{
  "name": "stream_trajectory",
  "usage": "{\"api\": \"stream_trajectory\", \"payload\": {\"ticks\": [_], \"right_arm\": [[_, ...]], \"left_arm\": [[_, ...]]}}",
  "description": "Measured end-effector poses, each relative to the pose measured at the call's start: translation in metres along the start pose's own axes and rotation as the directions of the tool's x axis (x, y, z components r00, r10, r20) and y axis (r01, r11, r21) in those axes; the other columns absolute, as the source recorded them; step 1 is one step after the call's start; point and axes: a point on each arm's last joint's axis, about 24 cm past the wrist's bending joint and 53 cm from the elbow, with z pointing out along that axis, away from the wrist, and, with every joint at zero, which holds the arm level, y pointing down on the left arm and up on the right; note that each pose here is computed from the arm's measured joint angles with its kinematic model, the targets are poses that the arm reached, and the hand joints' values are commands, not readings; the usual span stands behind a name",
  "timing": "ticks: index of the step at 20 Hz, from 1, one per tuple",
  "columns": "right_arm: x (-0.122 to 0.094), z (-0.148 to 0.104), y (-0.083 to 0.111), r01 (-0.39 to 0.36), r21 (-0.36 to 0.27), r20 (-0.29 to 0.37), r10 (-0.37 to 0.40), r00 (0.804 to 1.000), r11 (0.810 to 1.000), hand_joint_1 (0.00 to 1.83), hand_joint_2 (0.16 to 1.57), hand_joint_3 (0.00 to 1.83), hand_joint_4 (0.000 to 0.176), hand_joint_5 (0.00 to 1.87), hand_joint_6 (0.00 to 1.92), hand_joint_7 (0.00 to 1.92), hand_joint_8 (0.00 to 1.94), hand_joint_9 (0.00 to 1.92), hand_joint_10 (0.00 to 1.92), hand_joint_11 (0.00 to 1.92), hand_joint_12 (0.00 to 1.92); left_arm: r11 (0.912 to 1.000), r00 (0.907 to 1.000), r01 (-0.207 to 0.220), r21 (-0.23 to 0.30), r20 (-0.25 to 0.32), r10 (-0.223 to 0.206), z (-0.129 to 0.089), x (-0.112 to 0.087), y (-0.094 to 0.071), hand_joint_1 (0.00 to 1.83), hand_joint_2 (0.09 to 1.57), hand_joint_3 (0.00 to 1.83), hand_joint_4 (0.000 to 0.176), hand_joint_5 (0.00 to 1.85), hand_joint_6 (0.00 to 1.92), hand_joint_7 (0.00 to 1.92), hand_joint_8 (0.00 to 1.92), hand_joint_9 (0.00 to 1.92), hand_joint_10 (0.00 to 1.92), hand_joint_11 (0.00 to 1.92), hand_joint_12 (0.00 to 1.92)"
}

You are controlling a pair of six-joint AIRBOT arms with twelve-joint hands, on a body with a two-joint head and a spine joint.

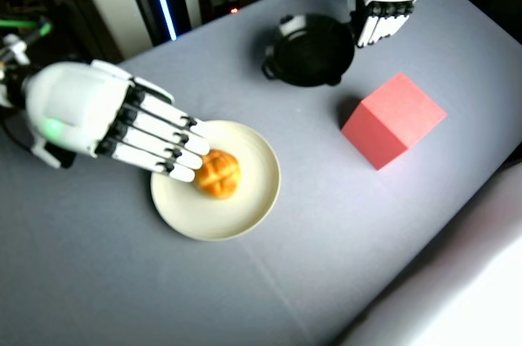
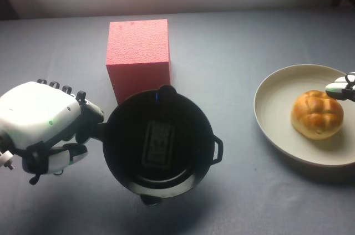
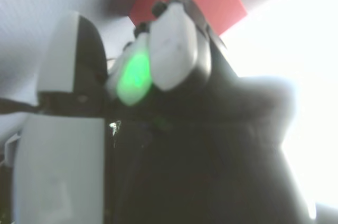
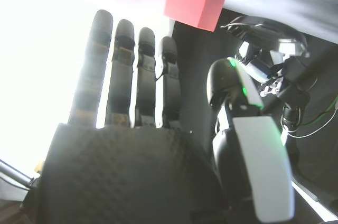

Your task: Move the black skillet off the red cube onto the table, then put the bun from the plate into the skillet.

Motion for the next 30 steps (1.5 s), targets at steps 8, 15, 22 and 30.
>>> {"api": "stream_trajectory", "payload": {"ticks": [8, 15, 22, 30], "right_arm": [[0.0, 0.0, 0.0, 0.0, 0.001, 0.0, 0.0, 1.0, 1.0, 0.58, 1.38, 0.0, 0.0, 0.49, 0.0, 0.51, 0.0, 0.52, 0.0, 0.4, 0.42], [0.0, 0.0, -0.001, 0.0, 0.003, -0.001, 0.0, 1.0, 1.0, 0.56, 1.38, 0.0, 0.0, 0.47, 0.0, 0.48, 0.0, 0.48, 0.0, 0.29, 0.57], [-0.004, 0.003, -0.001, 0.009, 0.0, 0.006, -0.009, 1.0, 1.0, 0.71, 1.27, 0.0, 0.0, 0.49, 0.0, 0.5, 0.0, 0.52, 0.0, 0.35, 0.57], [-0.011, 0.042, -0.012, 0.052, 0.015, 0.005, -0.052, 0.999, 0.999, 1.0, 0.98, 0.0, 0.029, 0.46, 0.0, 0.48, 0.0, 0.47, 0.0, 0.19, 0.84]], "left_arm": [[0.9992, 0.9989, -0.031, 0.026, -0.035, 0.032, -0.002, 0.007, -0.008, 1.07, 1.09, 0.0, 0.036, 0.28, 1.53, 0.17, 1.8, 0.27, 1.9, 0.32, 1.92], [0.9986, 0.9962, -0.044, 0.028, -0.073, 0.046, -0.004, 0.016, -0.009, 0.97, 1.12, 0.0, 0.0, 0.31, 1.35, 0.2, 1.68, 0.29, 1.8, 0.31, 1.92], [0.9956, 0.9964, -0.053, 0.078, 0.07, 0.048, -0.021, -0.028, -0.027, 0.85, 1.06, 0.0, 0.0, 0.43, 0.27, 0.45, 0.35, 0.43, 0.52, 0.12, 1.16], [0.9866, 0.9848, -0.08, 0.142, 0.164, 0.056, -0.041, -0.052, -0.05, 0.73, 1.01, 0.0, 0.039, 0.29, 0.01, 0.33, 0.0, 0.35, 0.01, 0.0, 0.85]]}}
